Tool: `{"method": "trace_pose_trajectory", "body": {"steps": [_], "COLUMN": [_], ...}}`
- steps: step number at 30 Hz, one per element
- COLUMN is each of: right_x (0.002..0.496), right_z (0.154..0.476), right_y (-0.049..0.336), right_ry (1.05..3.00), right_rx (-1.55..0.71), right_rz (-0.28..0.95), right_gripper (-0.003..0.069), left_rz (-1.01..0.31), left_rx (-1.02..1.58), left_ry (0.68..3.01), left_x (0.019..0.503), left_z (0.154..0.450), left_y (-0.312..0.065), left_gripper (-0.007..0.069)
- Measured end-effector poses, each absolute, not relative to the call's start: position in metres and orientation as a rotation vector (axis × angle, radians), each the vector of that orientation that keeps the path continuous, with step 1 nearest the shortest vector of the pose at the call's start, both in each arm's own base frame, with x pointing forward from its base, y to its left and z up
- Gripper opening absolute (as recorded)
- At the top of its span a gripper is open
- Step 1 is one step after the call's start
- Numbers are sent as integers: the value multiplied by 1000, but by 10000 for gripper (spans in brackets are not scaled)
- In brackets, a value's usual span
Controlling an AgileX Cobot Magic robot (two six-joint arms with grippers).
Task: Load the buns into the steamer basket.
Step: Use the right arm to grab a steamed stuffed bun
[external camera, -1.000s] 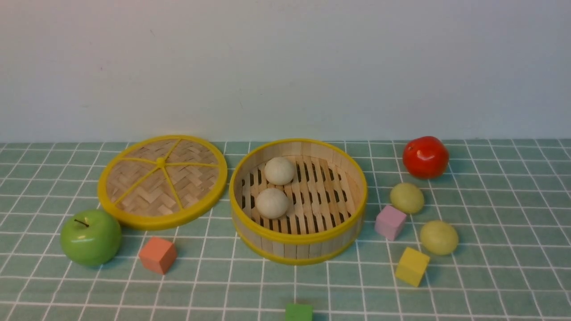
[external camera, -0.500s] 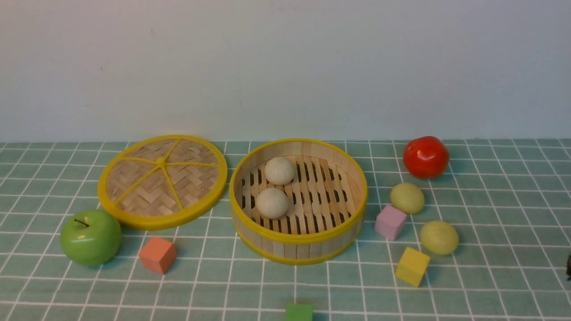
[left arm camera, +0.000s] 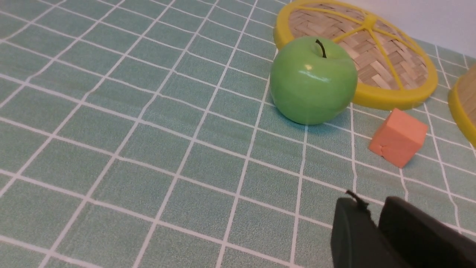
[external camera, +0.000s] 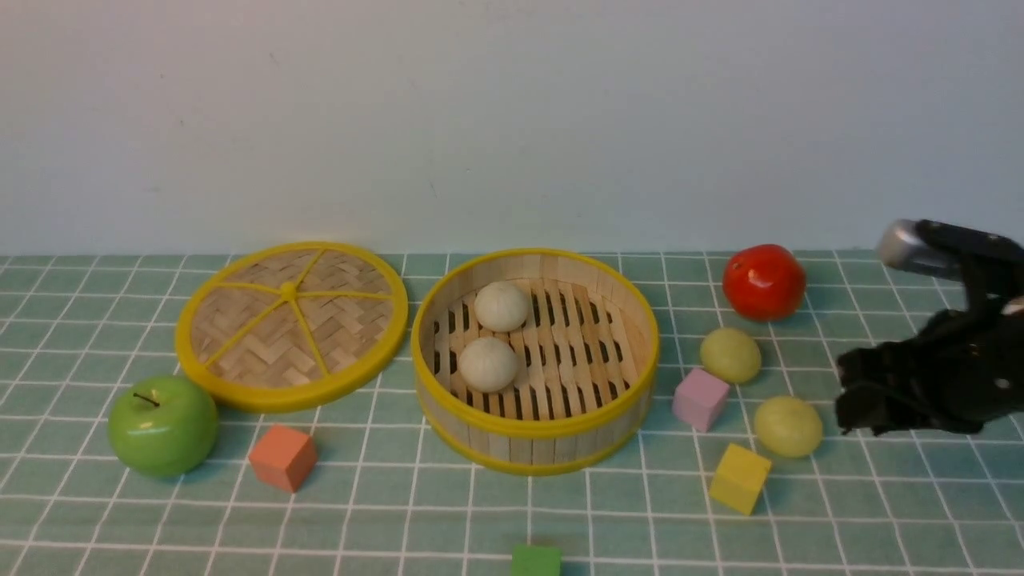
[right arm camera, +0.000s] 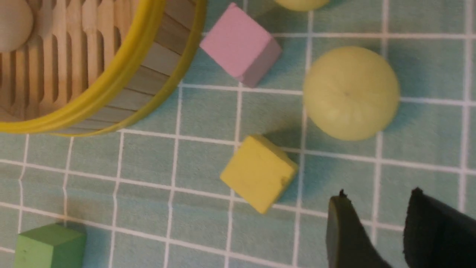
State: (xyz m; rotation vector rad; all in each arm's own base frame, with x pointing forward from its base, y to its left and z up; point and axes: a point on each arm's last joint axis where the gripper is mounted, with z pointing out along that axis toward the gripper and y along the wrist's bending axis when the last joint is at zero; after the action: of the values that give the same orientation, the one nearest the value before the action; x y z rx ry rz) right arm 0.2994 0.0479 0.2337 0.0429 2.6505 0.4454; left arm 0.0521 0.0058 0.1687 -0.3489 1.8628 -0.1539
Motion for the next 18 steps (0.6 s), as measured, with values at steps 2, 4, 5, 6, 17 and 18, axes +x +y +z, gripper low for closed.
{"method": "trace_pose_trajectory", "body": {"steps": [2, 4, 5, 6, 17, 18], "right_x": [313, 326, 329, 335, 346, 347], "right_z": [228, 220, 219, 217, 209, 208], "right_y": [57, 65, 65, 65, 63, 63], "right_ry": [2690, 2745, 2756, 2773, 2787, 2787], "right_rx": [25, 4, 6, 24, 104, 105], "right_rz": [437, 399, 387, 355, 304, 304], "right_gripper": [240, 240, 240, 240, 240, 240], "left_rz": [-154, -154, -154, -154, -154, -154], "left_rx": [-349, -349, -349, -349, -349, -349], "left_ry": [1863, 1863, 1863, 1863, 1863, 1863], "left_x": [52, 52, 52, 52, 52, 52], "left_z": [169, 169, 169, 169, 169, 169], "left_y": [6, 6, 6, 6, 6, 6], "left_gripper": [109, 110, 110, 112, 112, 112]}}
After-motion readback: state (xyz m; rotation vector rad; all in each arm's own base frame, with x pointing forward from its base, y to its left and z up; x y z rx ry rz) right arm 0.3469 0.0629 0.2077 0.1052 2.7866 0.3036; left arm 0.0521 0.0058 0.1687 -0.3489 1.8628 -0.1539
